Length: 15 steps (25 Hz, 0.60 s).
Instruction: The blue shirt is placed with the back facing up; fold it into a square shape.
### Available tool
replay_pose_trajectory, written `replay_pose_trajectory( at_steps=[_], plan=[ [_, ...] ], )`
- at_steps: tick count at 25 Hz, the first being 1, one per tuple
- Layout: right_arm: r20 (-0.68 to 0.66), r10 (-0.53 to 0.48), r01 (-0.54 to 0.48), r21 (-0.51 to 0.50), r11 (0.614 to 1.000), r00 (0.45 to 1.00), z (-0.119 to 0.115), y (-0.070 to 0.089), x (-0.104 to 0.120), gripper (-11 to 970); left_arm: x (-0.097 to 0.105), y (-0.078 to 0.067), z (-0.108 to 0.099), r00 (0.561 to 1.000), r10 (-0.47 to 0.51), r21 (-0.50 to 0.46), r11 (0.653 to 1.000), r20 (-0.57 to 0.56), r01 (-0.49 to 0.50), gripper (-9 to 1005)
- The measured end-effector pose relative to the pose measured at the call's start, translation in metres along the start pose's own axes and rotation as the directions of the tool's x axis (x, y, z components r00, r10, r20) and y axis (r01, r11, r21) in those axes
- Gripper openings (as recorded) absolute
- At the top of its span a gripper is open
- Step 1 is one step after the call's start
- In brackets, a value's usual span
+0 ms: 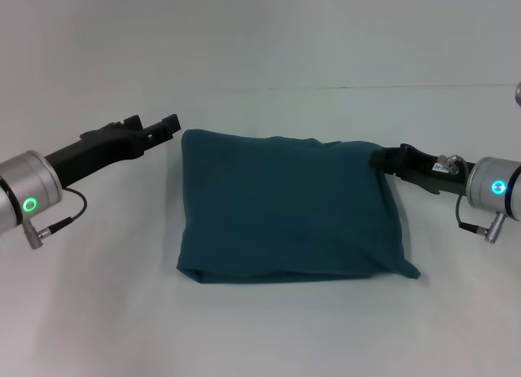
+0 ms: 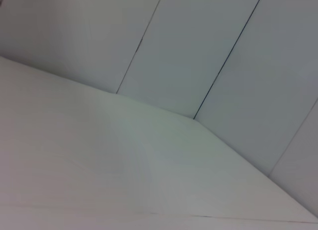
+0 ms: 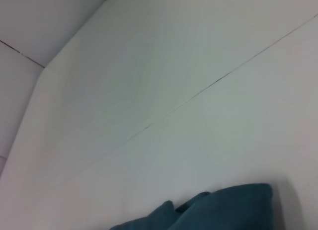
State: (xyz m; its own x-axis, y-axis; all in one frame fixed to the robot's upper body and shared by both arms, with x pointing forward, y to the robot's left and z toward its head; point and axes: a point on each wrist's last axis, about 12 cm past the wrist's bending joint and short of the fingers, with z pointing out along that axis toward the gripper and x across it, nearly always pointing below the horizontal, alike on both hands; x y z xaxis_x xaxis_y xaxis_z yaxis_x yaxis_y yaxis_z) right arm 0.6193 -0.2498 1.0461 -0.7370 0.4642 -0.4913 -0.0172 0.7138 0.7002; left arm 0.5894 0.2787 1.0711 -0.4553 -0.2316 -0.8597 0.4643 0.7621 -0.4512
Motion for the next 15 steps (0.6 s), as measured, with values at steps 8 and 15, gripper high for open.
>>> replay_pose_trajectory(
  at_steps=[8,15],
  plan=[
    [-0.007,-0.033,0.033,-0.006,0.999,0.999,0.0023,0.0023,0.0021,164,-0.0005,-0.0001,0.0005,1.0,0.002,-0.001,1.0,0.0,-0.002,887],
    [0.03,-0.057,0.058,-0.024,0.998,0.998,0.0027,0.0053,-0.0024,-1,0.0,0.0001,0.0003,1.0,0.0,-0.002,1.0,0.0,0.0,888]
  ],
)
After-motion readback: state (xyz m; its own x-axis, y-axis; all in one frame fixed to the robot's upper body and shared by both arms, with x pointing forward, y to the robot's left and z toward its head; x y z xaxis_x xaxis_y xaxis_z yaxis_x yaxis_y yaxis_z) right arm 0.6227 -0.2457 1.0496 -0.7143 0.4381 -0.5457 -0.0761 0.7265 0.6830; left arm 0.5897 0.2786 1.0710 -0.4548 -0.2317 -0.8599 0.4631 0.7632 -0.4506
